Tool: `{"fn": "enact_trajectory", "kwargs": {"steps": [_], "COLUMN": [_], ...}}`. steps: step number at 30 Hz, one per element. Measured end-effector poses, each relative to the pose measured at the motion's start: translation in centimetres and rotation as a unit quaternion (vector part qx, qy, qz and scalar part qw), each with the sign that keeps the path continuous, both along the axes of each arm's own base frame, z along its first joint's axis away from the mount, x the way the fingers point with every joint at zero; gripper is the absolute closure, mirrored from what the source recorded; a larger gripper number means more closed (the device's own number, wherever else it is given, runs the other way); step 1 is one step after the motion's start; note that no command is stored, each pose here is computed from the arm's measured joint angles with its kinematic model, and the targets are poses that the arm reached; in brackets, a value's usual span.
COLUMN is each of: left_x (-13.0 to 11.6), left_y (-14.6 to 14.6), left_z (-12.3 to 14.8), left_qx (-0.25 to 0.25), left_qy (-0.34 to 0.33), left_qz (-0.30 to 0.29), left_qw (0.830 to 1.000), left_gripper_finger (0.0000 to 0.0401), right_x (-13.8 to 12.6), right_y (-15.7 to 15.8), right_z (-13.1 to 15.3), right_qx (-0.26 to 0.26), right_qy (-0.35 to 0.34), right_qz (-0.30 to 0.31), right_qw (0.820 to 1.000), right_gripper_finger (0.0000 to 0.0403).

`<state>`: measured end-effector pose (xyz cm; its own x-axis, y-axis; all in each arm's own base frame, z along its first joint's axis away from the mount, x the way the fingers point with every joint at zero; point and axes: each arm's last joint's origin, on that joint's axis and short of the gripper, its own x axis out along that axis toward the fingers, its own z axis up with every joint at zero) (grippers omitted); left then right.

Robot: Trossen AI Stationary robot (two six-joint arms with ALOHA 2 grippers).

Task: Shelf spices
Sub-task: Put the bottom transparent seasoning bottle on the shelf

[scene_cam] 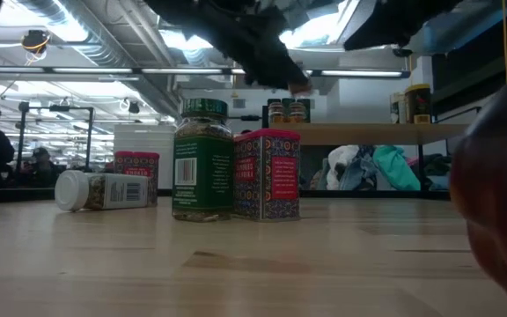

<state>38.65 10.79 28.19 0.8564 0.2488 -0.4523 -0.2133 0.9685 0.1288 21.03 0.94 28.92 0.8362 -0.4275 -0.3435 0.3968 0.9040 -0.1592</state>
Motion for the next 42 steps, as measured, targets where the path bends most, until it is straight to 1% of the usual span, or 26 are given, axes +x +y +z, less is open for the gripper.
{"fn": "enact_trajectory", "kwargs": {"steps": [5,10,13,31,38,42], "left_x": [0.4,-0.1,-0.2,-0.3,-0.3,-0.4], "left_y": [2.7,5.1,5.8,5.9,5.8,5.8], "left_z": [-0.3,-2.1,-2.4,-2.7,-2.7,-2.7], "left_qx": [0.000,-0.016,-0.024,-0.028,-0.030,-0.022], "left_qy": [0.009,0.043,0.045,0.057,0.059,0.061], "left_qz": [0.041,0.072,0.079,0.082,0.080,0.076], "left_qw": [0.999,0.996,0.996,0.995,0.995,0.995], "left_gripper_finger": [0.0196,0.0196,0.0196,0.0194,0.0157,0.0147], "right_x": [-0.5,-0.3,-0.2,0.1,0.1,0.1], "right_y": [0.4,0.5,0.5,0.5,0.5,0.5], "right_z": [0.4,0.2,0.1,-0.1,-0.1,-0.1], "right_qx": [-0.001,0.001,0.000,0.000,0.000,0.000], "right_qy": [-0.008,-0.001,0.003,0.006,0.006,0.006], "right_qz": [0.012,0.021,0.020,0.020,0.020,0.020], "right_qw": [1.000,1.000,1.000,1.000,1.000,1.000], "right_gripper_finger": [0.0375,0.0375,0.0375,0.0375,0.0375,0.0375]}}
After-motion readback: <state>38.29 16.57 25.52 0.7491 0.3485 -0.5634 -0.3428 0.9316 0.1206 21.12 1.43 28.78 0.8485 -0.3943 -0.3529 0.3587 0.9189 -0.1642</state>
